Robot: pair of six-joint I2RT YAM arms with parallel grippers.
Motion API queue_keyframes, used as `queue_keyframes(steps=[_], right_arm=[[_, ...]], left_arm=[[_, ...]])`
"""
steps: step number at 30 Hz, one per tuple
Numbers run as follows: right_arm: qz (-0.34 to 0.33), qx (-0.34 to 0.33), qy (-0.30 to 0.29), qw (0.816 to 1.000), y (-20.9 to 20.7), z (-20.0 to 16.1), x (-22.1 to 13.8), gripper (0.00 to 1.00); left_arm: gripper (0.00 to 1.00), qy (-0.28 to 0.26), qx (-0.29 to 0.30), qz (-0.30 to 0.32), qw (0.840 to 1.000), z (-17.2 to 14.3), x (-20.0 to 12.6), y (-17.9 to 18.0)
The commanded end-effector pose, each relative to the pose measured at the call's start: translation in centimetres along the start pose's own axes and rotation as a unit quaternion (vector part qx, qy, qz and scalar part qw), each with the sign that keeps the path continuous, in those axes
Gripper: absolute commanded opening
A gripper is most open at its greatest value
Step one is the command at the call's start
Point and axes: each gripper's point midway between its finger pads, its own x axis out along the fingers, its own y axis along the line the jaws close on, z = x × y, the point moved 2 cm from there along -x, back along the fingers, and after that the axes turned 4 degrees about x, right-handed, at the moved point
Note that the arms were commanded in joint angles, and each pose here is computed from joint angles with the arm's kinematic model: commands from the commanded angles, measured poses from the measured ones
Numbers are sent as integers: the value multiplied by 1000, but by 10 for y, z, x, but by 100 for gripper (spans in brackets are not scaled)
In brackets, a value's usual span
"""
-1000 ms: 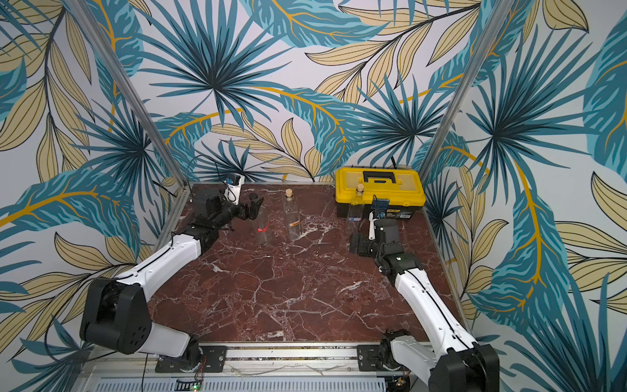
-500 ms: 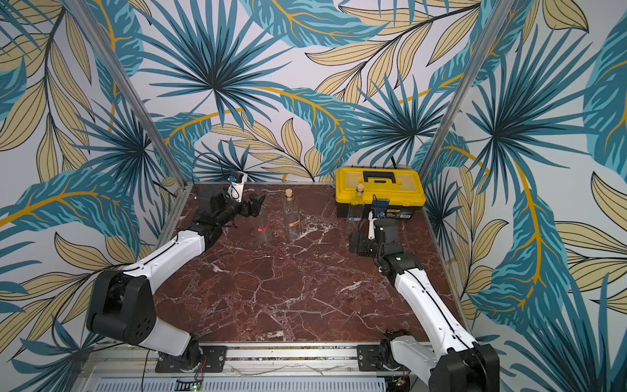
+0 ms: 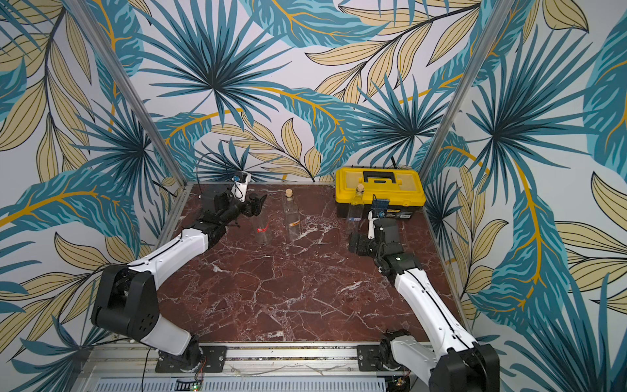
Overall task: Remove the label from the bottle
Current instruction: Pick up the bottle from the center of the board.
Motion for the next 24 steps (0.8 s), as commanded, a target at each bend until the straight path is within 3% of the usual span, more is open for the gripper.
queue_keyframes(steps=[1, 13, 19, 24], right_arm=[[6, -10, 6, 1000, 2, -5, 4, 99], [8, -13, 7, 1000, 4, -5, 3, 100], [12, -16, 9, 1000, 7, -5, 4, 99], [21, -19, 13, 1000, 11, -6, 3, 99]], left_arm=[[79, -17, 7, 0, 1000, 13, 0, -1], [56, -12, 6, -3, 1000, 7, -2, -3], [34, -14, 5, -9, 1000, 8, -6, -5], [8, -16, -1, -18, 1000, 9, -10, -9]])
